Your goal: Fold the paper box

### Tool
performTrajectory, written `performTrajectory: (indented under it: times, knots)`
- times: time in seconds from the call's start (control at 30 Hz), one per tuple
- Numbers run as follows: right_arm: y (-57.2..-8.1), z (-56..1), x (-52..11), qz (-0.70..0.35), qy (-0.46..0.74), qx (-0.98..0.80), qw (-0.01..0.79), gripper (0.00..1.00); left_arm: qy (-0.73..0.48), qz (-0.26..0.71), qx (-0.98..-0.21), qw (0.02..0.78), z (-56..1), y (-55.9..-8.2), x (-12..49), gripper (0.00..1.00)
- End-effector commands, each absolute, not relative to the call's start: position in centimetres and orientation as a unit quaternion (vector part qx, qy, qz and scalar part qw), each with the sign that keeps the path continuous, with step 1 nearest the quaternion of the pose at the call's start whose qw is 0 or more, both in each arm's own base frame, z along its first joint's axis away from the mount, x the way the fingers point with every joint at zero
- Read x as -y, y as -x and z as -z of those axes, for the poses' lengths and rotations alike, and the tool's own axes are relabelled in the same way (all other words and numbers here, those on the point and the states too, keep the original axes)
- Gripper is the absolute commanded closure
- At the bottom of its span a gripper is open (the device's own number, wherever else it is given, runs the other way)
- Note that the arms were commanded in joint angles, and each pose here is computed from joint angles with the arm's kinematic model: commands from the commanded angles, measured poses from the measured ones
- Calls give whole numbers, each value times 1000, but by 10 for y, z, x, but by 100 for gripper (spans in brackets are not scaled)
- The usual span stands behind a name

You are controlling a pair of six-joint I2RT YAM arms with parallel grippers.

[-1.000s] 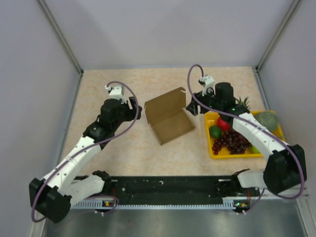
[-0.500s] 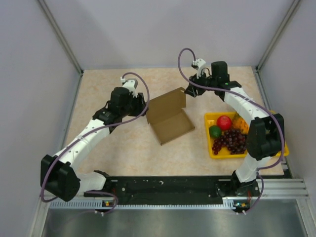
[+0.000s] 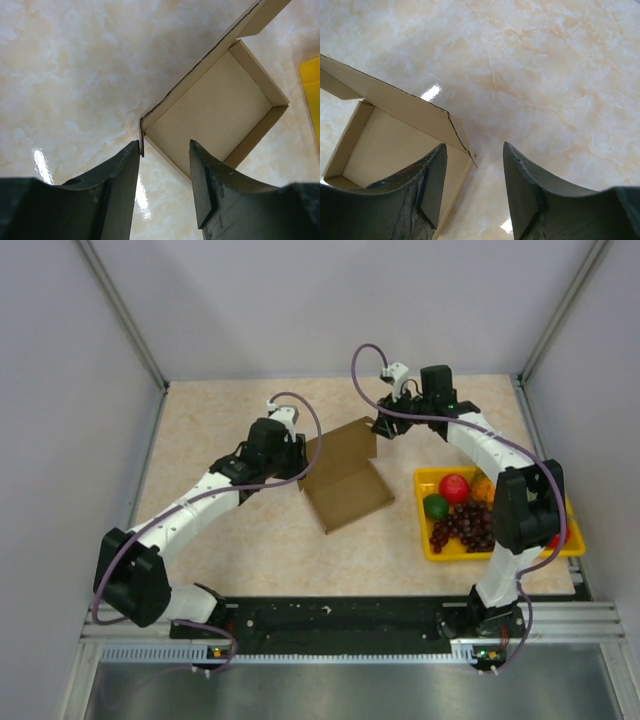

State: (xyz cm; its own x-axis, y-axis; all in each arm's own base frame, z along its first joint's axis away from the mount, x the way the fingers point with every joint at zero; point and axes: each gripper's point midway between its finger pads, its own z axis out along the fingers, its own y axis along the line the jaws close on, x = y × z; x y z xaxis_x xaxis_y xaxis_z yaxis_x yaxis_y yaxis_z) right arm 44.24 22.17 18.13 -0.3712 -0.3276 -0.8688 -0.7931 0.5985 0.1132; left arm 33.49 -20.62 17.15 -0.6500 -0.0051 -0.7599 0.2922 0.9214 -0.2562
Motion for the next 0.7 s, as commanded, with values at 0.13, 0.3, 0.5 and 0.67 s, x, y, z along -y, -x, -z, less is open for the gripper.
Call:
performTrajectory:
  times: [0.13, 0.3, 0.5, 0.67]
  knots:
    - [-450, -183, -244, -255, 405, -761, 439, 64, -82, 132, -884, 440, -187, -354, 211, 59]
    - [-453, -180, -249, -238, 411, -765, 436, 77, -81, 122, -886, 440, -188, -357, 214, 67]
    - [-449, -179, -242, -224, 405, -773, 434, 85, -80, 110, -889, 437, -186, -360, 216, 72]
    - [-444, -178, -237, -214, 406, -776, 432, 81, -85, 96, -890, 438, -186, -360, 214, 73]
